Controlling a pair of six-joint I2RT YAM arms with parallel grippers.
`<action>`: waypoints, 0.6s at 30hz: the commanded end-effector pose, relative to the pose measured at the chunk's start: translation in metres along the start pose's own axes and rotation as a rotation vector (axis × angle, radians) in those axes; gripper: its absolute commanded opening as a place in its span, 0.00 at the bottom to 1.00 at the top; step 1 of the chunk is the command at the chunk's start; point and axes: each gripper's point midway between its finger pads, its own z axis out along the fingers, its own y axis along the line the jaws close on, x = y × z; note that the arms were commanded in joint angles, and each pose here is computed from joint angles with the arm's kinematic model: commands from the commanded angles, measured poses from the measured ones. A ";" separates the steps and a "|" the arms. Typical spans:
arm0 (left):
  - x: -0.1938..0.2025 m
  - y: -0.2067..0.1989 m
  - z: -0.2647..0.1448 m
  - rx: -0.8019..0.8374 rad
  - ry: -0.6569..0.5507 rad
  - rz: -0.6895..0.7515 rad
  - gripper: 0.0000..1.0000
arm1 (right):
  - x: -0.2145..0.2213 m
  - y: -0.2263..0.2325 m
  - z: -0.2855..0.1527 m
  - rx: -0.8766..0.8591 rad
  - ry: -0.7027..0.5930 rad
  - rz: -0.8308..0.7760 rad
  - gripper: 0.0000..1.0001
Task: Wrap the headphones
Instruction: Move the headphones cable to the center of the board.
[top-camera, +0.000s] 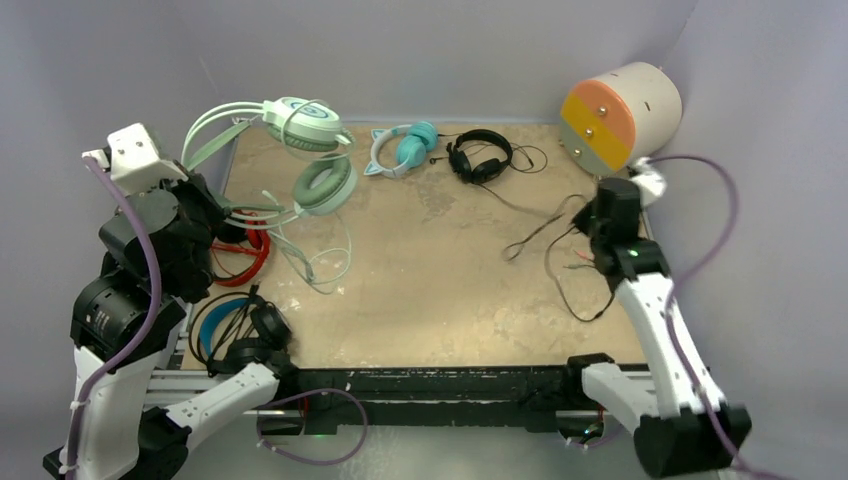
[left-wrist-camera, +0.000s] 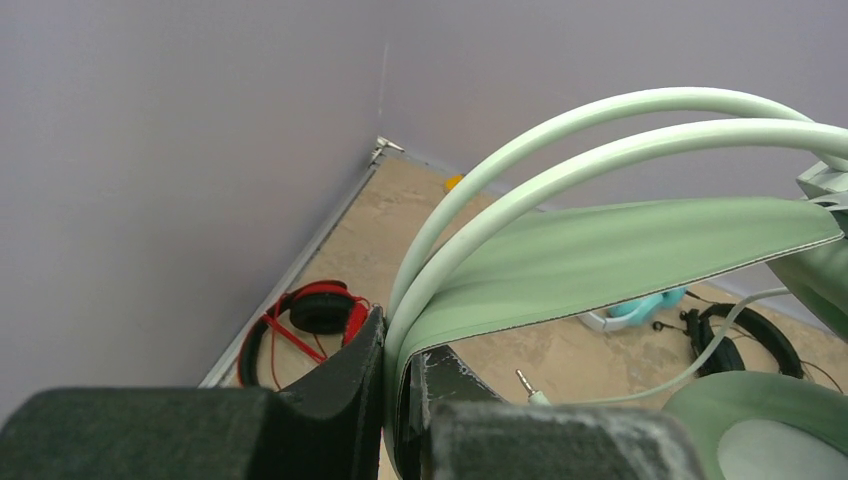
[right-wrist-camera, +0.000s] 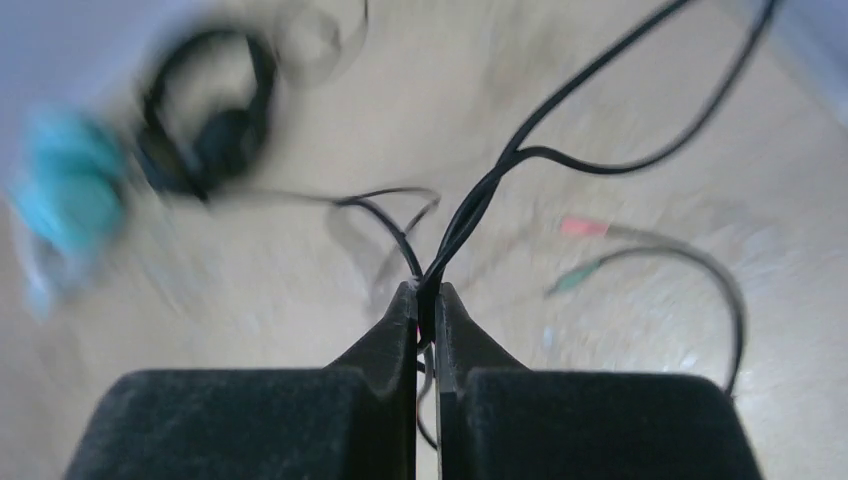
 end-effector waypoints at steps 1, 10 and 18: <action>0.003 -0.032 0.006 0.089 0.012 -0.131 0.00 | -0.109 -0.038 -0.072 0.144 -0.344 0.202 0.00; 0.097 -0.115 0.015 0.338 0.309 -0.099 0.00 | -0.173 0.028 -0.092 -0.054 -0.298 0.008 0.99; 0.140 -0.162 0.014 0.474 0.470 -0.114 0.00 | -0.029 0.102 -0.070 -0.688 0.154 -0.190 0.99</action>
